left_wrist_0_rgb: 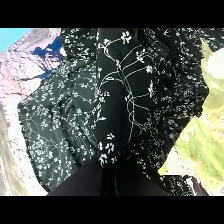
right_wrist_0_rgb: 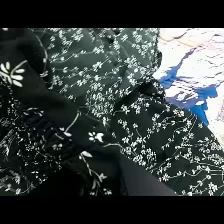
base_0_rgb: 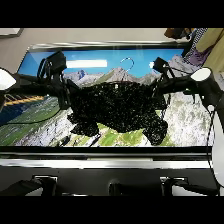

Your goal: Fold the clothes and pants, and hang the long-sleeved shirts on hangers.

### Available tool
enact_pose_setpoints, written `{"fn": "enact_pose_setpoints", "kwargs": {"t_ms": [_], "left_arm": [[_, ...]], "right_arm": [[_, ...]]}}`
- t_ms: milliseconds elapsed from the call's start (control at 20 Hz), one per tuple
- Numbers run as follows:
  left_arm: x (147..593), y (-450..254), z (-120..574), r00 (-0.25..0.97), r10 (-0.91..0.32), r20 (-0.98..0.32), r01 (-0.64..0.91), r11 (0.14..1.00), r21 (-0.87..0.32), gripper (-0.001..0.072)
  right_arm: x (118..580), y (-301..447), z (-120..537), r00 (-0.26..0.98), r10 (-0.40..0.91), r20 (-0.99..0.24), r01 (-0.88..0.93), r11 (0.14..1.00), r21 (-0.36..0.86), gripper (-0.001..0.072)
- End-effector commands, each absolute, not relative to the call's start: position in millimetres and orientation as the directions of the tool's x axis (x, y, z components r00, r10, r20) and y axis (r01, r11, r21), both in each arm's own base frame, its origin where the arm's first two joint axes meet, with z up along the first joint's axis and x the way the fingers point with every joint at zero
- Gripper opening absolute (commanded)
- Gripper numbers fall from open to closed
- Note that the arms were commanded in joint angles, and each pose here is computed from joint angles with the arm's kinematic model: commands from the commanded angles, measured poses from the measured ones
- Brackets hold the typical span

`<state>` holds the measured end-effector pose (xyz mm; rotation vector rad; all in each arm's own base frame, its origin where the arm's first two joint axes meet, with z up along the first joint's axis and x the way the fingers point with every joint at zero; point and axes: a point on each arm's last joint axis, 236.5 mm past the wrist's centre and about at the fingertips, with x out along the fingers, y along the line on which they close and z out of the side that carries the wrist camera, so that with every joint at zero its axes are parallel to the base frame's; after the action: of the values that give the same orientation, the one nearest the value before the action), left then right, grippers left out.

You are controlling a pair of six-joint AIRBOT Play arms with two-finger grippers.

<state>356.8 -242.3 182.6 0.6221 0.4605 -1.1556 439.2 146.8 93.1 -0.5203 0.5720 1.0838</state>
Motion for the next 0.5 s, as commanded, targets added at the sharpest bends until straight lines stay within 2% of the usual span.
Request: {"fn": "enact_pose_setpoints", "kwargs": {"t_ms": [0,50,150,300,350,450], "left_arm": [[355,-246,185,0.335,-0.709,-0.621,0.942,0.268,0.203,0.0025],[355,-245,185,0.336,-0.708,-0.621,0.941,0.268,0.204,0.0086],[357,-245,185,0.341,-0.707,-0.619,0.939,0.279,0.199,0.0285],[369,-241,188,0.394,-0.689,-0.608,0.908,0.395,0.141,0.0571],[375,-239,190,0.421,-0.682,-0.598,0.889,0.439,0.126,0.0612],[385,-238,196,0.462,-0.677,-0.573,0.865,0.486,0.122,0.0613]], "right_arm": [[416,148,107,0.314,0.667,-0.676,-0.94,0.32,-0.12,0.0019],[413,143,114,0.333,0.644,-0.689,-0.932,0.338,-0.135,0.0018],[402,132,130,0.37,0.595,-0.713,-0.915,0.366,-0.169,0.0016],[385,114,158,0.443,0.517,-0.732,-0.878,0.414,-0.239,0.0015],[379,109,168,0.469,0.494,-0.732,-0.864,0.428,-0.265,0.0014],[368,101,185,0.51,0.456,-0.729,-0.837,0.458,-0.3,0.0014]]}}
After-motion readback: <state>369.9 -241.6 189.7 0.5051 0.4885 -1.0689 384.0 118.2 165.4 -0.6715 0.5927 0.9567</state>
